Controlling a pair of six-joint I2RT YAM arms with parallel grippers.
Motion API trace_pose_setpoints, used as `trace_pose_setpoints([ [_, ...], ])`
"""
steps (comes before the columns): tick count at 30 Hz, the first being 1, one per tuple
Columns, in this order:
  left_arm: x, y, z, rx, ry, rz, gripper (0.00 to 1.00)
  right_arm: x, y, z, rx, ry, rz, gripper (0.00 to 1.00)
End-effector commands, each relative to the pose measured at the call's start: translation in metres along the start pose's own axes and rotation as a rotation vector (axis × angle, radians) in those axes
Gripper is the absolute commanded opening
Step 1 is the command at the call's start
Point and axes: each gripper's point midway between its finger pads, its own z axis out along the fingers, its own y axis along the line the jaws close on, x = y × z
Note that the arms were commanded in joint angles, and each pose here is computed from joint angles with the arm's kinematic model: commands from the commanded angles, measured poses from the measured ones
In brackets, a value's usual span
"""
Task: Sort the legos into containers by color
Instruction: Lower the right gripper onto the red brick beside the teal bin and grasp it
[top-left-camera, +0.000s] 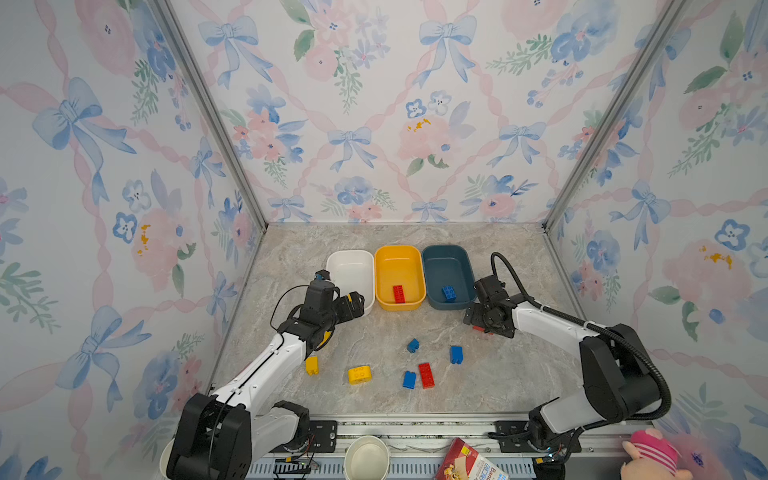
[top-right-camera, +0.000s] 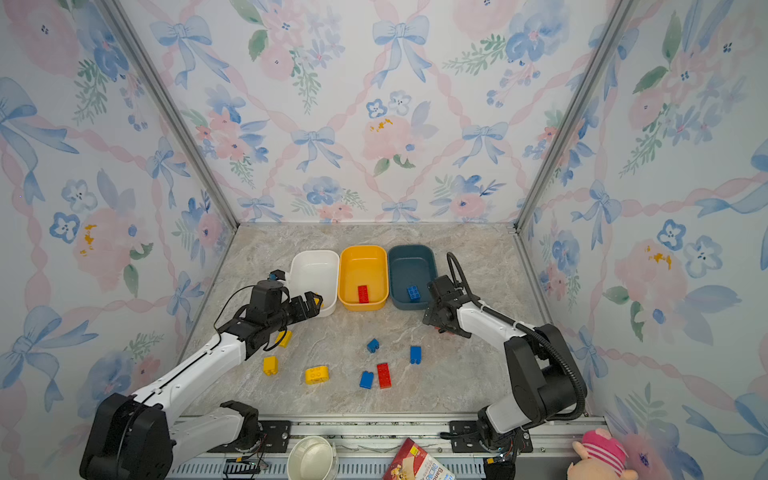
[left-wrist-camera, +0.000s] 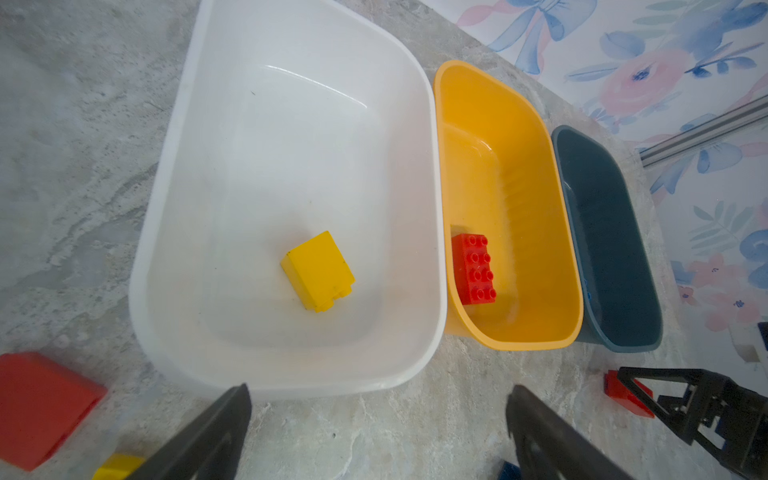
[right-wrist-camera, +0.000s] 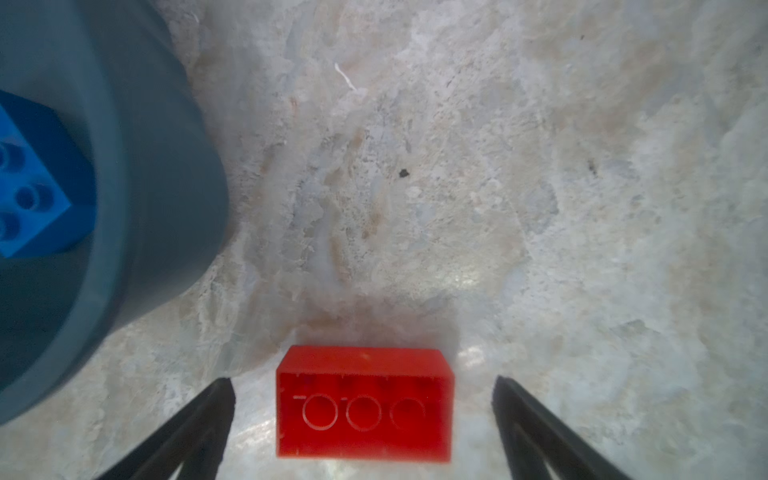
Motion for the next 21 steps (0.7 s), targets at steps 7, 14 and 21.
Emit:
trace_pose_setpoints([
  [7, -0.002, -0.001, 0.002, 0.004, 0.0, -0.001, 0.98, 0.012, -0.005, 0.018, 0.014, 0.034, 0.026, 0.93],
  [14, -0.011, -0.006, 0.0, 0.013, -0.018, 0.002, 0.98, 0.013, -0.006, 0.018, 0.012, 0.035, 0.035, 0.86],
  [21, -0.01, -0.006, -0.001, 0.017, -0.017, 0.001, 0.98, 0.015, -0.007, 0.02, 0.017, 0.036, 0.028, 0.74],
])
